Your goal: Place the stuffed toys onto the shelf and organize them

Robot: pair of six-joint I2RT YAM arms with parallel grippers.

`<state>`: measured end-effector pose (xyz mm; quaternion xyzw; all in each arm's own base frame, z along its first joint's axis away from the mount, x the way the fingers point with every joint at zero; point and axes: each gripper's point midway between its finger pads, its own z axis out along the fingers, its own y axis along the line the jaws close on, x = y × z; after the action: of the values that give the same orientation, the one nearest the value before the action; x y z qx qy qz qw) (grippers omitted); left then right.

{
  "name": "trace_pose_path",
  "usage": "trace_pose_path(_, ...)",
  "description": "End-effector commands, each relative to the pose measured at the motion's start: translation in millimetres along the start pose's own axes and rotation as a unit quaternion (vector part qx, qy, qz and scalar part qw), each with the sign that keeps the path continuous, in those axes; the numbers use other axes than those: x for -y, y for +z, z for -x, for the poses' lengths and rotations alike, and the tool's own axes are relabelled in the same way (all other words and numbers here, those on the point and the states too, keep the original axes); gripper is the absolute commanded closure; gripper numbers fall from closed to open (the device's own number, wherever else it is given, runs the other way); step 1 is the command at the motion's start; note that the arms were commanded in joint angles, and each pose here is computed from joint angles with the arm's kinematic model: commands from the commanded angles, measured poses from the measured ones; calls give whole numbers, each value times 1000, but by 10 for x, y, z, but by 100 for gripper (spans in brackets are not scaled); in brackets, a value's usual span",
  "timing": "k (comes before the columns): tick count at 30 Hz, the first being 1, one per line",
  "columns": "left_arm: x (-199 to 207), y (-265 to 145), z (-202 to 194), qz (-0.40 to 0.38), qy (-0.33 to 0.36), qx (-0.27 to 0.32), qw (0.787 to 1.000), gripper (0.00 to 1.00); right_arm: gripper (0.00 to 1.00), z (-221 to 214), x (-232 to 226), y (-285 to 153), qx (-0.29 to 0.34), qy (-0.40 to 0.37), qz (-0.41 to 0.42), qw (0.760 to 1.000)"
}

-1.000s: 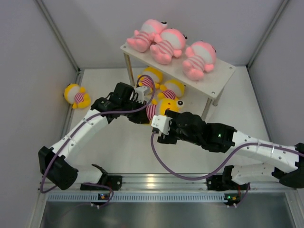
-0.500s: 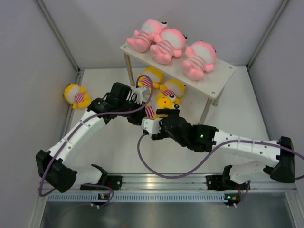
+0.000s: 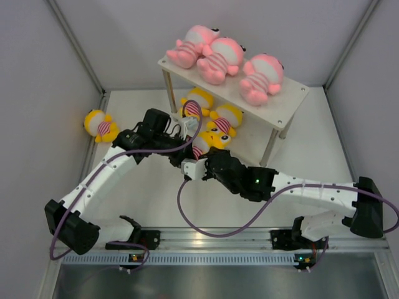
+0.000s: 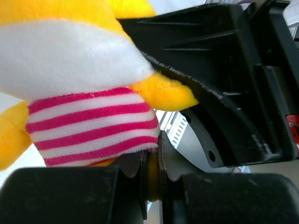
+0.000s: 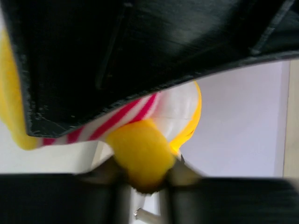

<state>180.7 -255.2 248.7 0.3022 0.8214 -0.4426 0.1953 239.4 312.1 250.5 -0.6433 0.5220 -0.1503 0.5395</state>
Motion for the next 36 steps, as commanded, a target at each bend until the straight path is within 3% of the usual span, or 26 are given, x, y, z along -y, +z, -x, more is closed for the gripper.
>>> trace_pose_path(1, 278, -117, 37, -54, 52, 19, 997, 100, 100, 136, 84, 32, 20, 14, -34, 999)
trace_pose_path(6, 179, -126, 50, -24, 67, 21, 997, 100, 100, 43, 57, -6, 23, 31, -37, 999)
trace_pose_path(11, -232, -189, 116, 95, 100, 26, 990, 99, 100, -91, 82, -102, 39, 64, -49, 996)
trace_pose_path(15, -315, -204, 106, 115, 109, 23, 987, 78, 100, -165, 94, -181, 46, 81, -53, 994)
trace_pose_path(19, -350, -209, 108, 123, 110, 21, 986, 49, 100, -241, 62, -241, 44, 84, -44, 994)
trace_pose_path(21, -341, -240, 135, 128, 116, 23, 985, 45, 100, -310, -1, -264, 34, 77, -30, 996)
trace_pose_path(28, -569, -464, 154, 220, 142, 20, 965, 41, 100, -653, -271, -366, -10, 31, 59, 998)
trace_pose_path(32, -780, -573, 93, 278, 150, 8, 949, 39, 100, -962, -186, -380, -73, -9, 54, 996)
trace_pose_path(36, -941, -610, 24, 312, 147, -7, 939, 38, 100, -1062, -17, -326, -85, -46, 22, 995)
